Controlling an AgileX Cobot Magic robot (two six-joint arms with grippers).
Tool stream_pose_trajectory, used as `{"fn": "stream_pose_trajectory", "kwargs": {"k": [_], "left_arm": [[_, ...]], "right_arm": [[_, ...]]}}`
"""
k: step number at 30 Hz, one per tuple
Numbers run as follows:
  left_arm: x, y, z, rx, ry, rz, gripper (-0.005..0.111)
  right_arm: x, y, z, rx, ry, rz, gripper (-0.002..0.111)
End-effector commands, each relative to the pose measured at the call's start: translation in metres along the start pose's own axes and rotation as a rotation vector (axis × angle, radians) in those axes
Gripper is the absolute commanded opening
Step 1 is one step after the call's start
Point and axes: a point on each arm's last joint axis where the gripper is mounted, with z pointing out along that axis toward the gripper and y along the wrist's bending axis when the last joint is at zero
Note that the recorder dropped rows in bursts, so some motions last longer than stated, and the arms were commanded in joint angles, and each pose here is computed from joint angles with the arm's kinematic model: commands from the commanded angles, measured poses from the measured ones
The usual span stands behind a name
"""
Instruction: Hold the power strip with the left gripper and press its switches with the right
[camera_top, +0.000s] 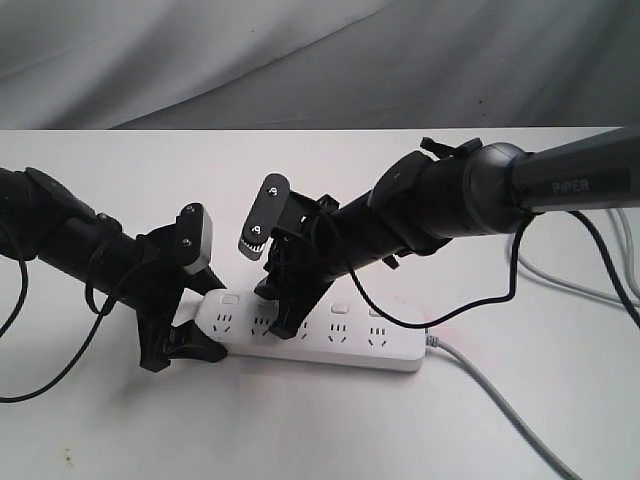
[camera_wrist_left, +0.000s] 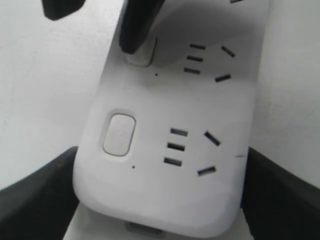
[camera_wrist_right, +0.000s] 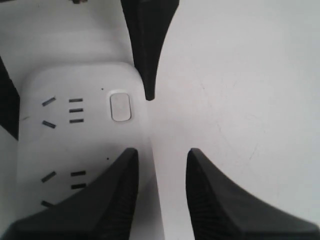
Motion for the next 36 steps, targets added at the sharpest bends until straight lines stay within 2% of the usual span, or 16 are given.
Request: {"fn": "stream_pose_trajectory", "kwargs": {"k": [1, 21, 29, 36], "left_arm": [[0.000, -0.001, 0.002, 0.008, 0.002, -0.009, 0.051], [0.000, -0.001, 0.002, 0.008, 0.002, -0.009, 0.051], [0.000, -0.001, 0.002, 0.008, 0.002, -0.005, 0.051], [0.000, -0.001, 0.002, 0.008, 0.002, -0.005, 0.051]], "right_arm": [[0.000, 0.002, 0.000, -0.006, -0.002, 0.001, 0.030], [0.010, 0.006, 0.011, -0.051, 0.024, 0.014, 0.030], [0.027, 0.012, 0.026, -0.098, 0.091, 0.023, 0.030], [0.029, 0.012, 0.025, -0.105, 0.111, 0.032, 0.030]]}}
